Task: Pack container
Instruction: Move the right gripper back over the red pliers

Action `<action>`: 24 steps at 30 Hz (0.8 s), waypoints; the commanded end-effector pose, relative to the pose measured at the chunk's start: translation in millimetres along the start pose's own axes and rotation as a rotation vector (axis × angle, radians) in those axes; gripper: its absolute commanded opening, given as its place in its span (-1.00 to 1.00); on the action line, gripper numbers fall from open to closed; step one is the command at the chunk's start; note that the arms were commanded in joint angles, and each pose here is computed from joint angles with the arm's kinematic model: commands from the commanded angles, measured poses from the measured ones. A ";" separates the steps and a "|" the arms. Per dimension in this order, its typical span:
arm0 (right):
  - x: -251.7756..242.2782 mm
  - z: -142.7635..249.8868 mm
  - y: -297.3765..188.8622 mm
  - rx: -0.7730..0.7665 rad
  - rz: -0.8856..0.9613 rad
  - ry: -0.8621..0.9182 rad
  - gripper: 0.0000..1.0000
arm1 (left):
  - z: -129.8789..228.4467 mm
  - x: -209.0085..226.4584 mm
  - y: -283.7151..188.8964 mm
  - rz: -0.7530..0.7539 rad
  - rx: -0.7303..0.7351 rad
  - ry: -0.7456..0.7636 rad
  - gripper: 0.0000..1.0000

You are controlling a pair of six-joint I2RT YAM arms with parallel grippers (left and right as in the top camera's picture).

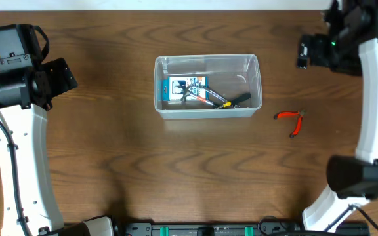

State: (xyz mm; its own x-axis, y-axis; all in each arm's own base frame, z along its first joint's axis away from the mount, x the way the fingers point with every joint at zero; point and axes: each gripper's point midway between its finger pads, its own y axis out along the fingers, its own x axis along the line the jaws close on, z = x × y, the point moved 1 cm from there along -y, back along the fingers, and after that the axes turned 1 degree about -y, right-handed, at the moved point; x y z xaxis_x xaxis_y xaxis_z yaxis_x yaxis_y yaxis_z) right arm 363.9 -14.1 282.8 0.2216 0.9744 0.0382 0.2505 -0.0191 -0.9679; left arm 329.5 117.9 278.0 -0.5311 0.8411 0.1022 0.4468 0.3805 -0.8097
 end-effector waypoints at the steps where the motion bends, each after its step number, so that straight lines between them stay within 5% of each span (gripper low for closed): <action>1: -39.6 21.6 -29.3 -0.073 0.123 0.210 0.99 | -1.2 3.7 0.5 -0.017 -0.003 0.013 0.96; 8: -86.1 69.0 -27.5 -0.041 0.229 0.425 0.98 | -1.2 3.7 0.5 -0.017 -0.003 0.013 0.96; 24: -87.8 114.2 97.9 0.168 0.217 0.556 0.98 | -1.2 3.7 0.5 -0.017 -0.003 0.013 0.96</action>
State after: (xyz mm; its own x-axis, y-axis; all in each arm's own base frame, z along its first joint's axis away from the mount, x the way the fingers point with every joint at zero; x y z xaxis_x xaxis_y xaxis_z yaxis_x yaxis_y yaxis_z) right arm 266.3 -77.6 170.0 0.6593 0.7465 -0.0893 0.0241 -0.1397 -0.9899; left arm 329.6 117.9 278.1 -0.5314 0.8410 0.1019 0.4471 0.3806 -0.8095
